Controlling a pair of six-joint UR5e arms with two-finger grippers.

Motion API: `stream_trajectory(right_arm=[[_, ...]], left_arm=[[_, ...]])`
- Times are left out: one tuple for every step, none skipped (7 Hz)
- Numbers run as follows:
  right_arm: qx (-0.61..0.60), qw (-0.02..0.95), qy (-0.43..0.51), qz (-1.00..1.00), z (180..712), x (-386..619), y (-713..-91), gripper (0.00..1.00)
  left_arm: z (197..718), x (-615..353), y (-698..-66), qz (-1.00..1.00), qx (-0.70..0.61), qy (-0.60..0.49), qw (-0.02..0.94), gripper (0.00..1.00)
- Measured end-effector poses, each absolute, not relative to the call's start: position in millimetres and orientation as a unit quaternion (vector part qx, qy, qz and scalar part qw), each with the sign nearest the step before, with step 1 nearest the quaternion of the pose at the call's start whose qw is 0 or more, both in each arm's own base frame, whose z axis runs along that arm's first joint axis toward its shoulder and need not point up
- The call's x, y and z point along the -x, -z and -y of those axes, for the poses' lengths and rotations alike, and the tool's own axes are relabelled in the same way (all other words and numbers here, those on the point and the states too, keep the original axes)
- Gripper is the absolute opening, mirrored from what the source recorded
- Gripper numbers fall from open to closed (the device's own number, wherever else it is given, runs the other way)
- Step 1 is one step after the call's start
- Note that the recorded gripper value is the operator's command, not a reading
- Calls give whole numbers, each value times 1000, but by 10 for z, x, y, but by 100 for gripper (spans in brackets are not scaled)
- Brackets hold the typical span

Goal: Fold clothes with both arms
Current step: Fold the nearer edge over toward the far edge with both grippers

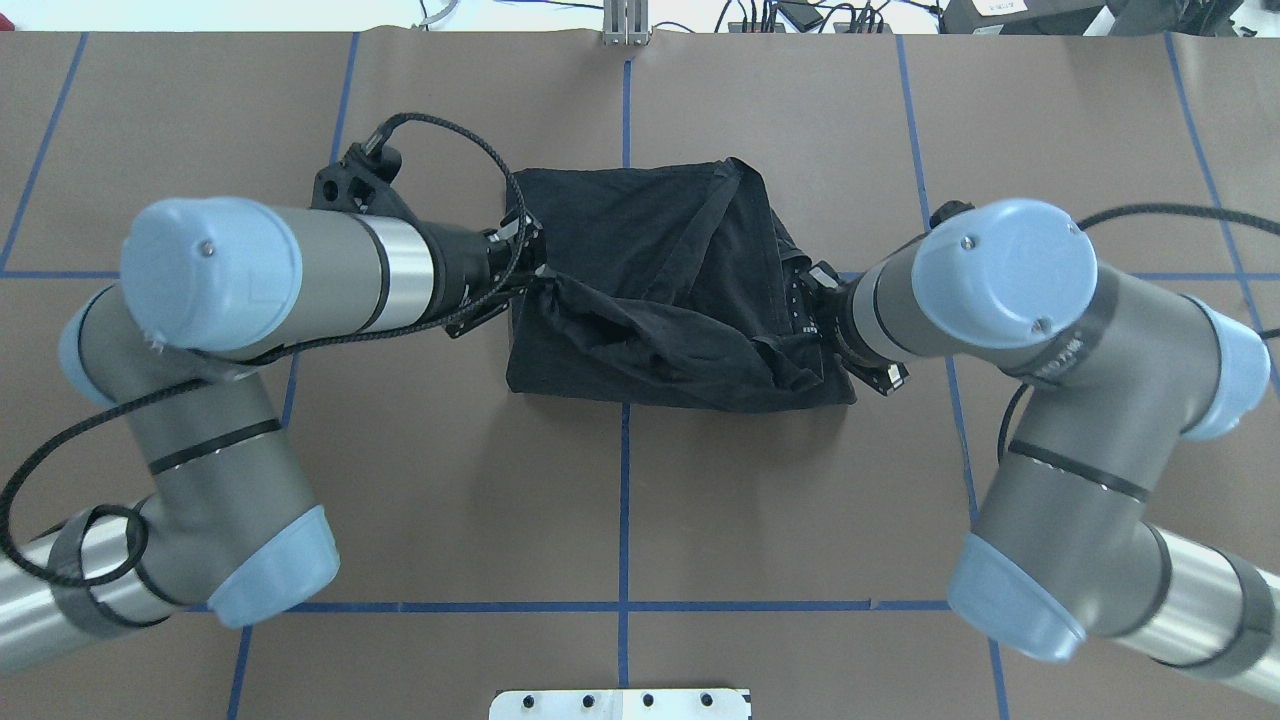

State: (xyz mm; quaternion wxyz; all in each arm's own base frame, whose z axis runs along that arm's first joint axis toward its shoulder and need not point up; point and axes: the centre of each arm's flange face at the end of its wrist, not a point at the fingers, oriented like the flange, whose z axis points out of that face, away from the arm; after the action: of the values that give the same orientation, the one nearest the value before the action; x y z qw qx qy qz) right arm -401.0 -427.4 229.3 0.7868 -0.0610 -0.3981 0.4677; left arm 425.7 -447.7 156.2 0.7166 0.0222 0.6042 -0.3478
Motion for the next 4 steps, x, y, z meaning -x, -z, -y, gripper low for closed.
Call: stream_trajectory(right_arm=[[58, 797, -465, 381, 4785, 4141, -2302, 0], [55, 808, -458, 366, 5322, 4326, -2323, 99], [50, 814, -449, 366, 5912, 4550, -2391, 100], [41, 817, -438, 372, 6486, 4754, -2466, 100]], left_arm=[[4948, -4310, -1684, -584, -45, 356, 728, 2], [5426, -4407, -1905, -565, -64, 363, 739, 80], [5939, -4567, -2217, -549, -83, 365, 747, 99], [6400, -4670, -2472, -538, -103, 364, 753, 99]])
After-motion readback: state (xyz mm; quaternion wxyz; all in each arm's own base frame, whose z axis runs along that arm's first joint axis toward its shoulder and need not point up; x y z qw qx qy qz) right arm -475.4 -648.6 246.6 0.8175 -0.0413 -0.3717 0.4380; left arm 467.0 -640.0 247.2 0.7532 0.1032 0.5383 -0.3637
